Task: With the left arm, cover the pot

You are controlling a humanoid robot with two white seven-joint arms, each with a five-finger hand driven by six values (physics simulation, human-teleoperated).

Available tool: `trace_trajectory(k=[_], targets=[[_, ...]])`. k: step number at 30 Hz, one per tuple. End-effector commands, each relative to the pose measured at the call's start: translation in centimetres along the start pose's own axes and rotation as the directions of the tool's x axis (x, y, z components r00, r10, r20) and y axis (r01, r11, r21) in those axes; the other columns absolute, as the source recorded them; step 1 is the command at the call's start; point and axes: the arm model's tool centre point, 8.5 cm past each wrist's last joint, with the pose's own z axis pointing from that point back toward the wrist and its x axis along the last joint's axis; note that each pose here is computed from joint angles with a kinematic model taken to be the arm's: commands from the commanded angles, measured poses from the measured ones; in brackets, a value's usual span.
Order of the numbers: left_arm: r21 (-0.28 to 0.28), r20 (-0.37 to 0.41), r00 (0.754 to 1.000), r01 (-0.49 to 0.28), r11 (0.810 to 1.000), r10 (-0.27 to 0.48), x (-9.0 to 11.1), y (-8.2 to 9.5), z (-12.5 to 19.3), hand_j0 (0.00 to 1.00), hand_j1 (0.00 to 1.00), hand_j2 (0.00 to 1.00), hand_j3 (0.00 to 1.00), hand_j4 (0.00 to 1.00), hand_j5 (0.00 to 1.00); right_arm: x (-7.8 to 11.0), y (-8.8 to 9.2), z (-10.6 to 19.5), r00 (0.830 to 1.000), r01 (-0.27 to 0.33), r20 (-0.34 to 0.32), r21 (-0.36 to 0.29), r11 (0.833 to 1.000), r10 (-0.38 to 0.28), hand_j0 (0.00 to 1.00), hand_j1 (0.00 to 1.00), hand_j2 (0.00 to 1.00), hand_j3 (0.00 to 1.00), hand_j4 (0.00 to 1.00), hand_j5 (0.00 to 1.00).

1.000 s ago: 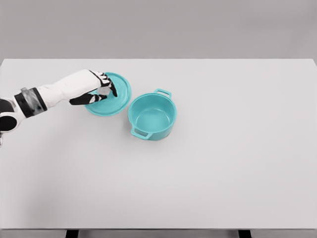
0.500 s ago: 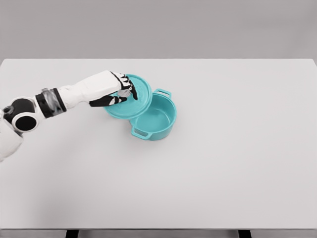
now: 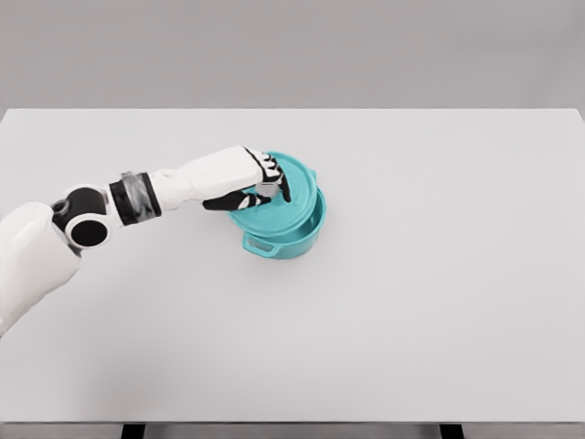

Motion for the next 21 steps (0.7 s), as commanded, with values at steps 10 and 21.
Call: trace_trajectory(k=[10, 21], targets=[[-0.009, 0.034, 0.999, -0.027, 1.0, 0.027, 0.9, -1.1, -1.4, 0.51, 0.51, 0.51, 0.51, 0.51, 0.51, 0.0, 0.0, 0.0, 1.0, 0.0, 0.0, 0.0, 1.0, 0.0, 1.0, 1.0, 1.0, 1.0, 1.0, 1.0], [-0.014, 0.012, 0.999, -0.034, 0.999, 0.034, 0.3, -1.4, -1.1, 0.52, 0.52, 0.52, 0.52, 0.52, 0.52, 0.0, 0.0, 0.0, 1.0, 0.0, -0.001, 0.001, 1.0, 0.0, 1.0, 1.0, 1.0, 1.0, 1.0, 1.0]])
